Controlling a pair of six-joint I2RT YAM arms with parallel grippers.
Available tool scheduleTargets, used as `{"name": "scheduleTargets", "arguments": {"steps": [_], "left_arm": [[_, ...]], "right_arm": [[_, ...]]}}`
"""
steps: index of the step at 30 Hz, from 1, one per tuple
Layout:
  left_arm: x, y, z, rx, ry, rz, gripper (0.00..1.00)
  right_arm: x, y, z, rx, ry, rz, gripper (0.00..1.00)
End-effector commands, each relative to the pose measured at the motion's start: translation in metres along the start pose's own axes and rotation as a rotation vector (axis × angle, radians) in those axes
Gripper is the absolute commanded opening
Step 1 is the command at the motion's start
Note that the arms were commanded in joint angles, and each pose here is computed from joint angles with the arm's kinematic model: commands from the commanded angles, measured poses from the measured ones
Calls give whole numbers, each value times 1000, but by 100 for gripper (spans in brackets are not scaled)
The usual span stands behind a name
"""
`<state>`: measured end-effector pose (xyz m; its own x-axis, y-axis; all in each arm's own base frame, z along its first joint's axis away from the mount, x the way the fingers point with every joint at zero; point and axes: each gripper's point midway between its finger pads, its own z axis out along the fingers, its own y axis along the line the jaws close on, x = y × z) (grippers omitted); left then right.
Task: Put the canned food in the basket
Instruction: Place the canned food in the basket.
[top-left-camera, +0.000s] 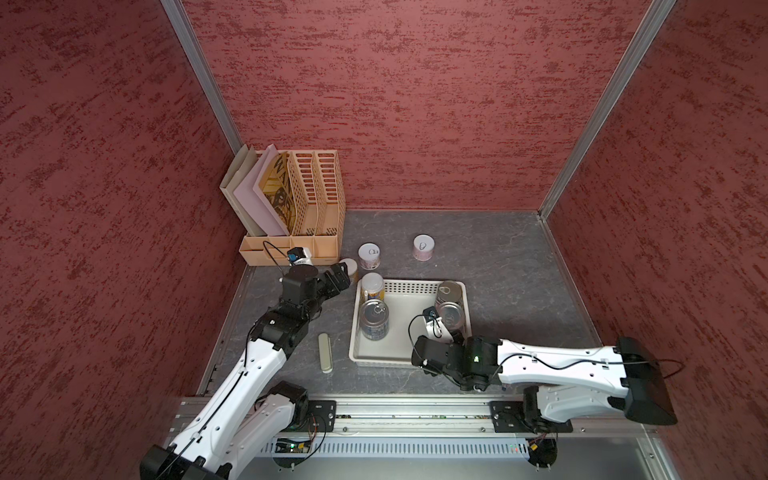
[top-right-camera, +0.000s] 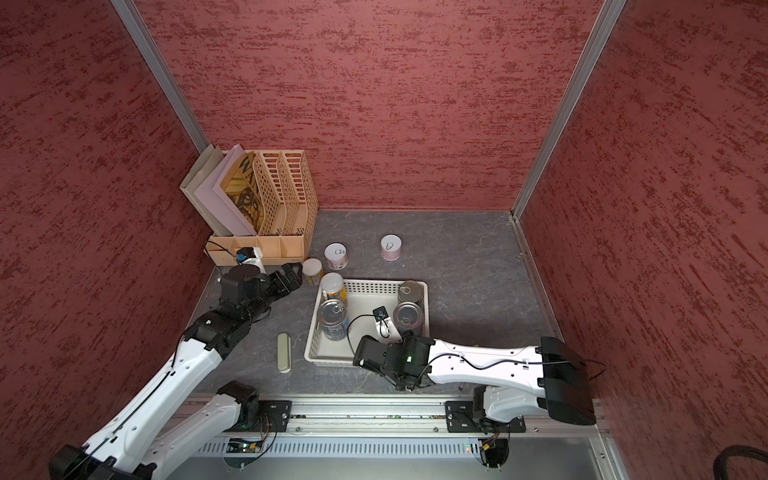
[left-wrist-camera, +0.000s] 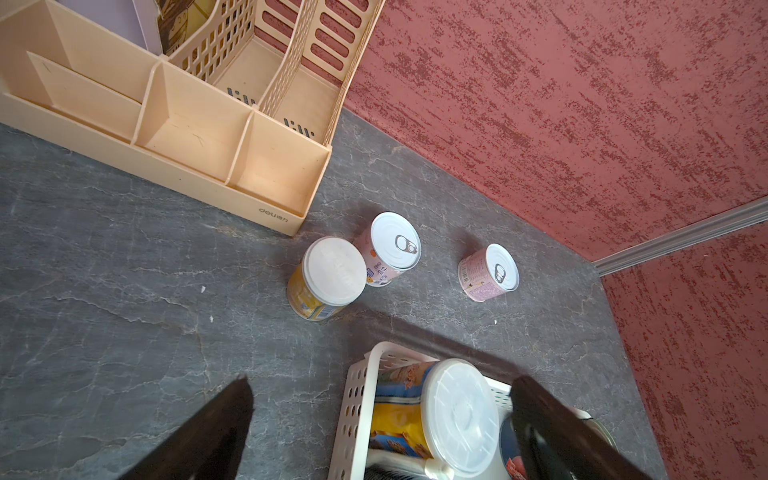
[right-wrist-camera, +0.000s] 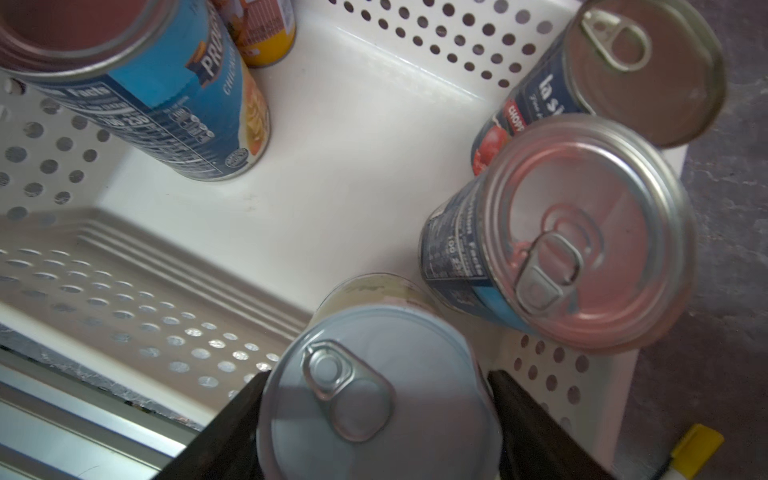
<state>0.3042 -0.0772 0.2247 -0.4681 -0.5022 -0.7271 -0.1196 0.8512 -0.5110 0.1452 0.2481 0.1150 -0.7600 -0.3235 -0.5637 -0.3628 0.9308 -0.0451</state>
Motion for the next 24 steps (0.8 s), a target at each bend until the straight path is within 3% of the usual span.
{"name": "scheduleTargets", "arguments": {"steps": [1,10,24], "left_arm": [[1,2,-3,-4,3,-1,100],[1,2,-3,-2,4,-2,100],[2,2,-5,-3,3,0,100]], "right_arm": [[16,-16,-5,38,45,16,45],[42,-48,0,132,90,45,50],[64,-56,35,167,211,45,51]]}}
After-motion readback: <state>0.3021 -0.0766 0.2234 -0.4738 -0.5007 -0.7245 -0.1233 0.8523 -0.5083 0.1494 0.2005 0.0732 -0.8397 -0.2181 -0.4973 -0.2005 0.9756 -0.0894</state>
